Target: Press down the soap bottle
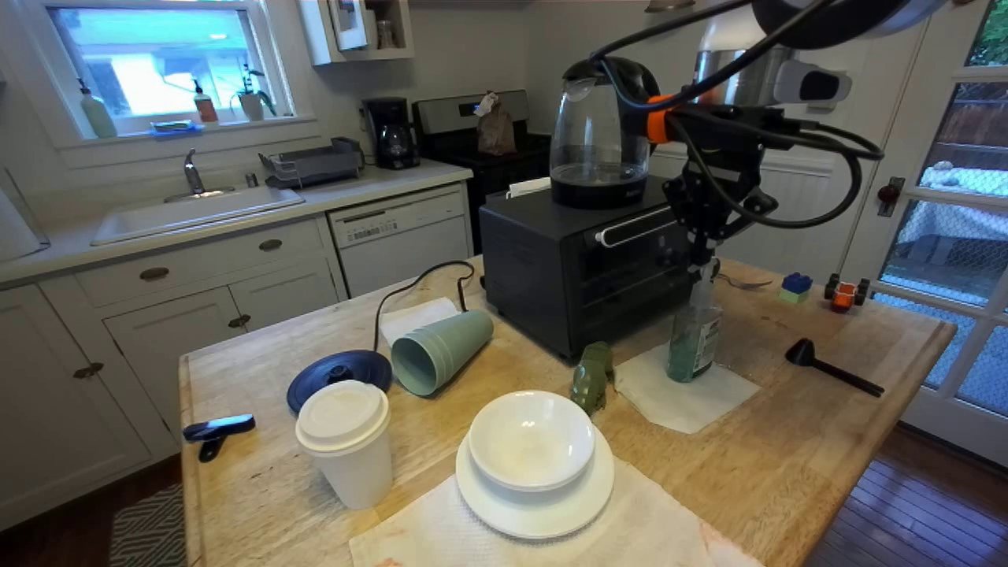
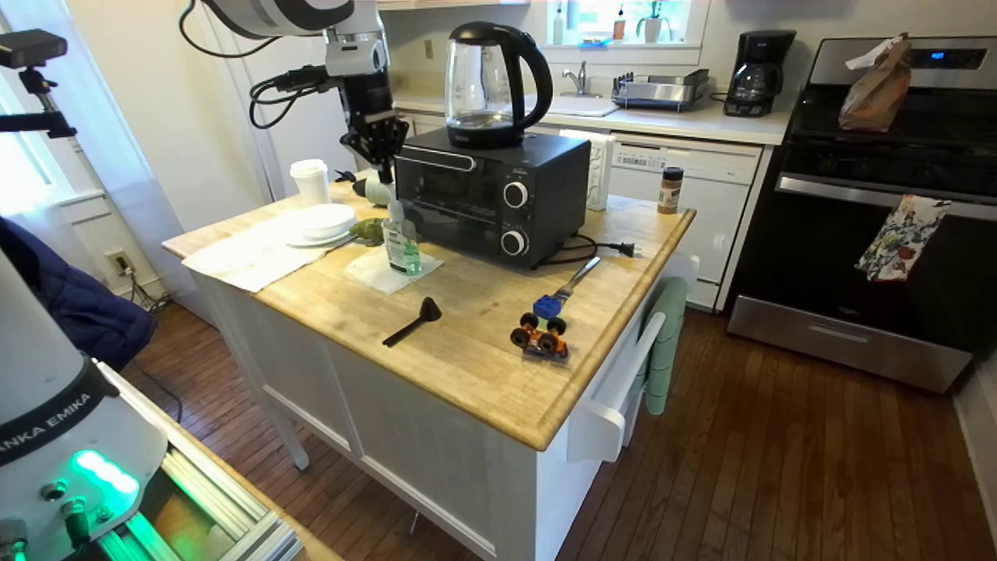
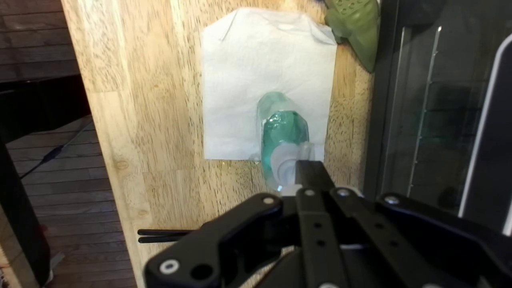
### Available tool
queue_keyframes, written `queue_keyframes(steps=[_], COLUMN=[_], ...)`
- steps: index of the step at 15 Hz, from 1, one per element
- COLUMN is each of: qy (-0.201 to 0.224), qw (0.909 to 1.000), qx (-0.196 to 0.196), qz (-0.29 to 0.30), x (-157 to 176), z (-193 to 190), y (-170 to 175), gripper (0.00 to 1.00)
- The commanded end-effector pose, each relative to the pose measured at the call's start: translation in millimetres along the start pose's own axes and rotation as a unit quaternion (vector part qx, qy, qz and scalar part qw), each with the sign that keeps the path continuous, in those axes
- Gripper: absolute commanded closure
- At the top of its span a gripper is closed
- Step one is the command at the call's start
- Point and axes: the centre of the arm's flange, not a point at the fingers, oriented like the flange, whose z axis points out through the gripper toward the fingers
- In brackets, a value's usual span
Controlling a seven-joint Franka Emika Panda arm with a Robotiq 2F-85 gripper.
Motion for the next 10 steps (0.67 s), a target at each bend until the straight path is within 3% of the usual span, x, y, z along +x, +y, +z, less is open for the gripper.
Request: queue_keyframes(steps=[1, 10], qy=[0.008, 0.016], qw=[1.0, 0.9998], qx=[-0.004, -0.014], qz=[-0.002, -0.001], x=[0, 3], z=[17, 27], y=[6, 12], gripper=[1.0, 1.0])
